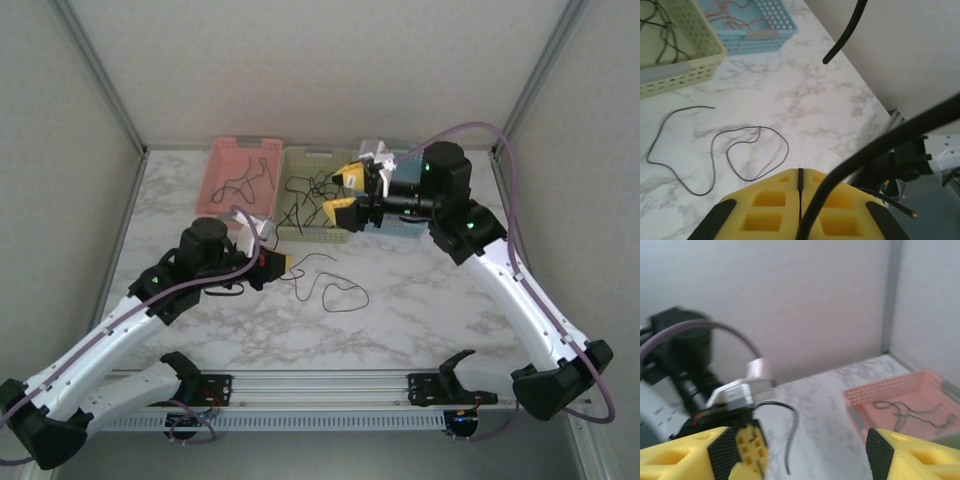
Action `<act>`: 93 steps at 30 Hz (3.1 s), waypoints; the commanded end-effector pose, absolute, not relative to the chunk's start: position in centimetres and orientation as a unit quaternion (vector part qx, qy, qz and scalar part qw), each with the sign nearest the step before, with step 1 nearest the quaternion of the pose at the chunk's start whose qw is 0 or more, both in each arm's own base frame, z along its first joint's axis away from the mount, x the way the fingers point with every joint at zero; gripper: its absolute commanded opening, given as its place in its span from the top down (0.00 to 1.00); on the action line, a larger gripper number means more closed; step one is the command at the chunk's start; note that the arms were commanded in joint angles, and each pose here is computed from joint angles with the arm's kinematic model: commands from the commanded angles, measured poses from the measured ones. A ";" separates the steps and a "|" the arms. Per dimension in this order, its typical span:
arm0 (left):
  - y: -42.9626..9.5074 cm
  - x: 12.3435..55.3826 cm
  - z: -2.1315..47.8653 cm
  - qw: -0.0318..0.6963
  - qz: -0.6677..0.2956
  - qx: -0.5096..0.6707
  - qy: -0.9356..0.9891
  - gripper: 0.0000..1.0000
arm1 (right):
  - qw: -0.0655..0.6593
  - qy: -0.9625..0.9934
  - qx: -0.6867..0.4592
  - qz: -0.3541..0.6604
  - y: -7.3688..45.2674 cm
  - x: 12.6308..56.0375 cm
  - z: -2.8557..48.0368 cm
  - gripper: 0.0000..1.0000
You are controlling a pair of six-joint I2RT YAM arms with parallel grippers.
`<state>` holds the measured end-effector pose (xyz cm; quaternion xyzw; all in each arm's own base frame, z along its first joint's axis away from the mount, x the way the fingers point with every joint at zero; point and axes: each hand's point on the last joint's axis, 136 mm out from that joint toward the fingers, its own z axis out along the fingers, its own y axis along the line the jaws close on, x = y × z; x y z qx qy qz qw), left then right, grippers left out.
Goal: Untangle the cables
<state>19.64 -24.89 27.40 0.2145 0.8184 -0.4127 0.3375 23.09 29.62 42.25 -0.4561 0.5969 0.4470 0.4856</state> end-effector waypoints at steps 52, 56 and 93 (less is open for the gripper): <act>-12.0 19.4 26.5 0.444 -0.173 0.094 0.874 0.00 | 0.390 0.891 -0.149 0.178 33.3 52.4 20.9 0.78; -12.0 19.3 26.6 0.444 -0.176 0.094 0.873 0.00 | 0.398 0.893 -0.168 0.128 33.2 52.0 21.6 0.38; -11.4 18.9 27.0 0.457 -0.185 0.076 0.867 0.00 | 0.177 0.916 -0.349 0.093 26.3 27.7 5.8 0.41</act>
